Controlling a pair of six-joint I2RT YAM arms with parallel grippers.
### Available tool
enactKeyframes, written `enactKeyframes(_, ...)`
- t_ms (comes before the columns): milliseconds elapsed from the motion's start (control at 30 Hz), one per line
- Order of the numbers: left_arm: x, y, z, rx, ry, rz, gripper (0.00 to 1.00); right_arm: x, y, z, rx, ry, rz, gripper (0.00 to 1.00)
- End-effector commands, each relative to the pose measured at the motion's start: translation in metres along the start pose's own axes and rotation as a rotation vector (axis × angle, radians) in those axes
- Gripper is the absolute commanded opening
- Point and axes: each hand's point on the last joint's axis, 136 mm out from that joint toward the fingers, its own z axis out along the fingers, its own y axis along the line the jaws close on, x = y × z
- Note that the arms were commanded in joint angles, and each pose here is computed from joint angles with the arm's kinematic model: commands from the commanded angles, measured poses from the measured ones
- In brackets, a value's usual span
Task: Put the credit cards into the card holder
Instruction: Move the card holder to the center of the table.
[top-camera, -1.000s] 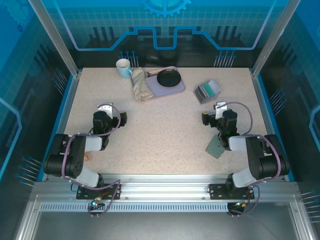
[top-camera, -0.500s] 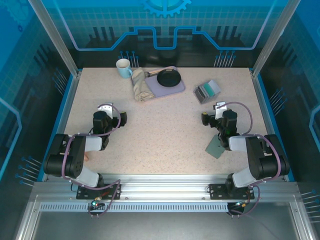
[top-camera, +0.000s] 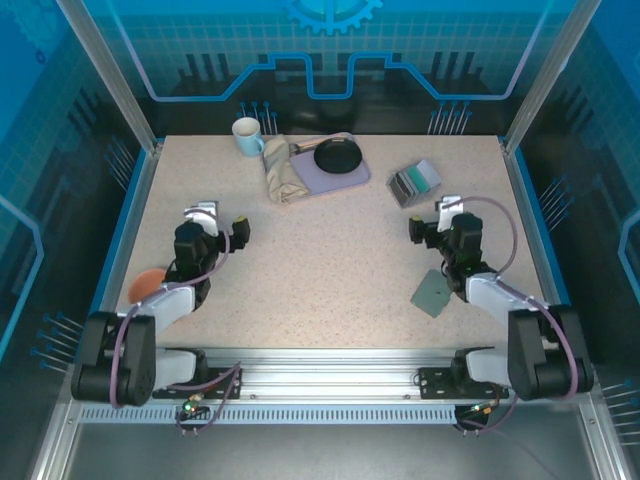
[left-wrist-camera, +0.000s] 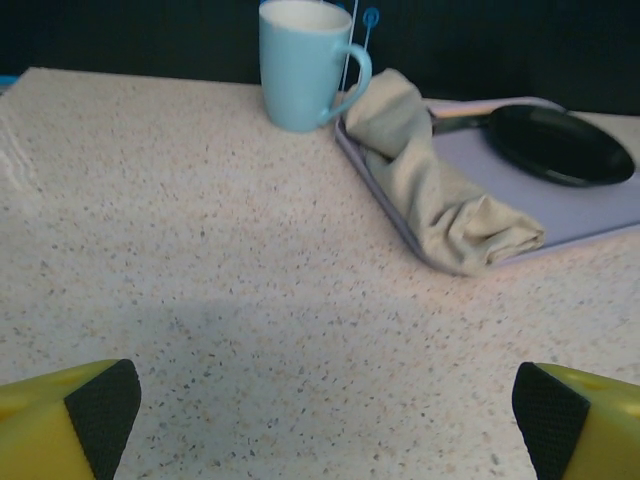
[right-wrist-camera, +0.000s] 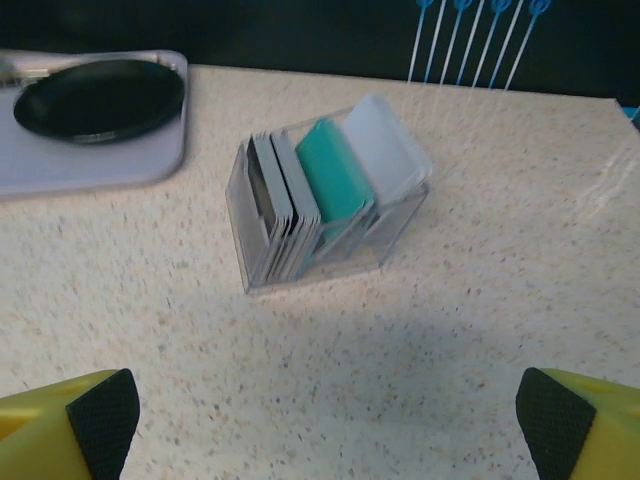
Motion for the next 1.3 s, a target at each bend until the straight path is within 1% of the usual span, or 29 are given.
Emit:
enactKeyframes(0,0.0,-0.001,-0.019,0.016,0.013,-0.057,0.99,0.02,-0.005,-0.021,0.017,0.153,0.106,1.0)
enactKeyframes(67,-0.014,0.001,-0.029,-0.012,-0.005,-0.101,0.99,0.015,-0.004,-0.034,0.012,0.161,0.184,1.0)
enactKeyframes(133,-0.02,0.016,-0.041,-0.116,0.023,-0.244,0.99,0.015,-0.01,-0.046,0.065,0.204,0.319,1.0)
enactKeyframes(167,-0.024,0.025,-0.049,-0.184,0.038,-0.327,0.99,0.017,-0.009,-0.051,0.066,0.236,0.349,1.0)
enactKeyframes(200,-0.028,0.028,-0.055,-0.208,0.047,-0.372,0.99,0.018,-0.004,-0.057,0.038,0.284,0.351,1.0)
enactKeyframes(233,-0.03,0.025,-0.059,-0.196,0.058,-0.399,0.99,0.023,0.0,-0.062,0.027,0.339,0.352,1.0)
enactKeyframes(267,-0.031,0.02,-0.064,-0.178,0.075,-0.446,0.99,0.031,-0.002,-0.067,0.057,0.397,0.401,1.0)
enactKeyframes(300,-0.027,0.016,-0.07,-0.177,0.111,-0.534,0.99,0.043,-0.004,-0.072,0.085,0.464,0.448,1.0)
enactKeyframes(333,-0.026,0.009,-0.072,-0.152,0.139,-0.617,0.99,0.055,-0.001,-0.076,0.087,0.534,0.475,1.0)
enactKeyframes(400,-0.032,-0.025,-0.069,0.037,0.204,-0.658,0.99,0.073,0.0,-0.082,0.106,0.65,0.537,1.0)
enactKeyframes(433,-0.031,-0.04,-0.067,0.109,0.256,-0.697,0.99,0.084,0.005,-0.084,0.104,0.717,0.567,0.96)
enactKeyframes(500,-0.026,-0.063,-0.061,0.204,0.363,-0.768,0.99,0.097,0.017,-0.086,0.065,0.806,0.608,0.91)
enactKeyframes(533,-0.025,-0.069,-0.059,0.227,0.387,-0.769,0.99,0.101,0.023,-0.087,0.045,0.835,0.623,0.89)
enactKeyframes(567,-0.021,-0.081,-0.056,0.26,0.435,-0.749,0.99,0.108,0.031,-0.086,0.018,0.878,0.643,0.85)
enactKeyframes(633,-0.013,-0.092,-0.053,0.25,0.482,-0.694,0.99,0.119,0.038,-0.088,0.019,0.925,0.657,0.82)
enactKeyframes(733,-0.001,-0.114,-0.05,0.294,0.549,-0.663,0.99,0.13,0.04,-0.089,0.057,0.938,0.631,0.81)
enactKeyframes(800,0.009,-0.125,-0.049,0.301,0.602,-0.638,0.99,0.135,0.042,-0.091,0.071,0.949,0.612,0.81)
enactKeyframes(900,0.018,-0.136,-0.05,0.31,0.629,-0.588,0.99,0.146,0.05,-0.088,0.07,0.986,0.594,0.81)
enactKeyframes(1000,0.023,-0.141,-0.05,0.314,0.632,-0.595,0.99,0.157,0.065,-0.084,0.045,1.037,0.569,0.81)
enactKeyframes(1100,0.032,-0.144,-0.051,0.31,0.66,-0.604,0.99,0.164,0.092,-0.079,-0.006,1.065,0.535,0.81)
enactKeyframes(1267,0.048,-0.153,-0.053,0.3,0.717,-0.603,0.99,0.165,0.158,-0.067,-0.159,1.087,0.573,0.78)
